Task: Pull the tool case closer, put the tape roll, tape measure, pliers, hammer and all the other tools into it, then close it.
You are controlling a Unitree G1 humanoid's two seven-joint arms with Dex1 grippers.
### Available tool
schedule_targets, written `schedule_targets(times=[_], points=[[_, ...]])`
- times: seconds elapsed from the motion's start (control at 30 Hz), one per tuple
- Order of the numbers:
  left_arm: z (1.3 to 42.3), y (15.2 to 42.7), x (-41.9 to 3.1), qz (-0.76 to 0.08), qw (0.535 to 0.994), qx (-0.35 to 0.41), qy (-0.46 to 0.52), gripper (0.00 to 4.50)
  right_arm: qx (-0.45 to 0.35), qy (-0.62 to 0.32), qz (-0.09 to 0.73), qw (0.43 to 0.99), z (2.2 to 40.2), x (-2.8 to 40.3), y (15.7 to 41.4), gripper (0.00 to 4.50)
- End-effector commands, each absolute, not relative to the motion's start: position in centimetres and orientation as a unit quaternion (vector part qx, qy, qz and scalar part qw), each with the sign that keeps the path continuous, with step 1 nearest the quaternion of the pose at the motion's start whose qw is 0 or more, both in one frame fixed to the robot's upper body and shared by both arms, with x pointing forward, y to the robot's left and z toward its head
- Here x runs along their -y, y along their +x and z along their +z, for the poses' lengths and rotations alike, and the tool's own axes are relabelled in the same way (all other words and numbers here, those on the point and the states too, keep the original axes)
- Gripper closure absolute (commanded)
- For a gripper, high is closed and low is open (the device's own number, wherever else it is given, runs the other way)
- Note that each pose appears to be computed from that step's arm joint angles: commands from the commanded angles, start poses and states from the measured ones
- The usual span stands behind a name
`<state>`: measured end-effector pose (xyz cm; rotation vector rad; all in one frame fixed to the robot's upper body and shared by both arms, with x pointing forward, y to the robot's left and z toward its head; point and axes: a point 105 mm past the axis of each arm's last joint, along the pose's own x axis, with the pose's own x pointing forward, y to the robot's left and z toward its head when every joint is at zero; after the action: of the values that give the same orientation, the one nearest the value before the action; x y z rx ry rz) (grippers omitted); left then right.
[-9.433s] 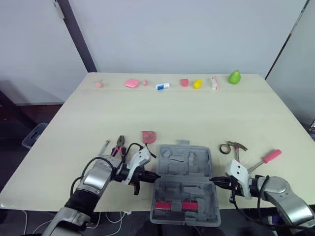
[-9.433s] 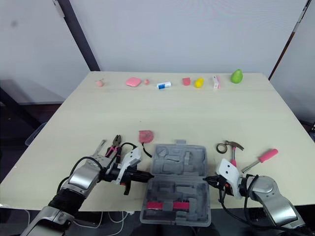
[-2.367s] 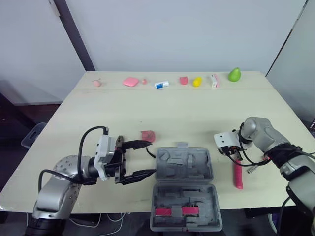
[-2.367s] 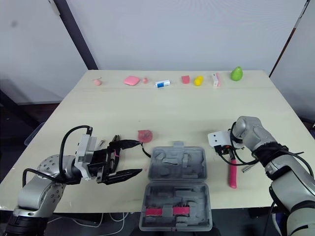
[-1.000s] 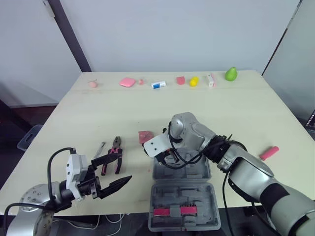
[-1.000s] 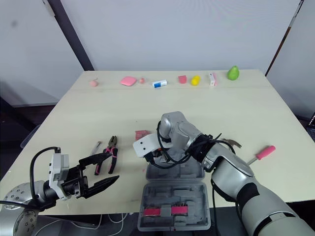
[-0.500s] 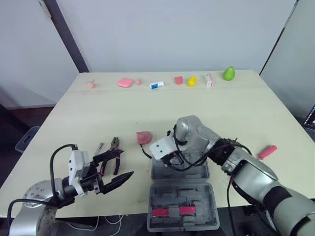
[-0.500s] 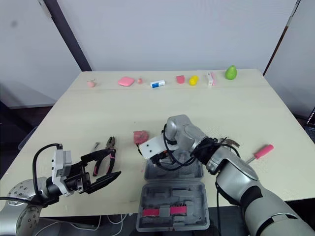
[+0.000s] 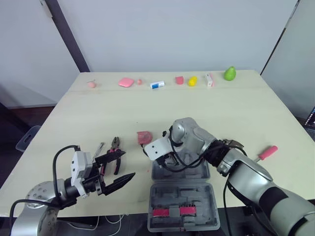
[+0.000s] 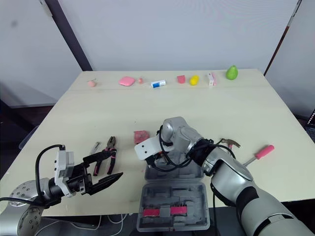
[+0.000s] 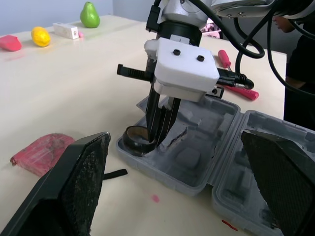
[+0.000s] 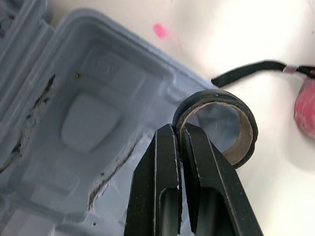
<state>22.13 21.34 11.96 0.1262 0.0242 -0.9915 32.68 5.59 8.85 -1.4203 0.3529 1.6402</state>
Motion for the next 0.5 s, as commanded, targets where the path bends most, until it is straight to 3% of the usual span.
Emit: schedule_targets(times=[0.03, 0.17, 0.33, 0.5], points=[[12.6, 22.0, -21.0, -0.481, 0.874, 0.002, 0.073, 0.00, -0.117, -0.580, 0.665, 0.456, 10.3, -6.4, 32.7, 4.45], [12.6, 22.0, -20.9, -0.483, 0.873, 0.002, 0.073, 0.00, -0.121, -0.582, 0.664, 0.455, 10.2, -6.2, 32.8, 4.45], [12.5, 22.0, -21.0, -0.485, 0.872, -0.001, 0.073, 0.00, -0.116, -0.583, 0.660, 0.458, 10.4, -6.1, 33.0, 2.32], [12.3, 21.9, -21.1, -0.486, 0.871, -0.004, 0.072, 0.00, -0.105, -0.582, 0.661, 0.463, 11.5, -6.4, 32.8, 2.32]])
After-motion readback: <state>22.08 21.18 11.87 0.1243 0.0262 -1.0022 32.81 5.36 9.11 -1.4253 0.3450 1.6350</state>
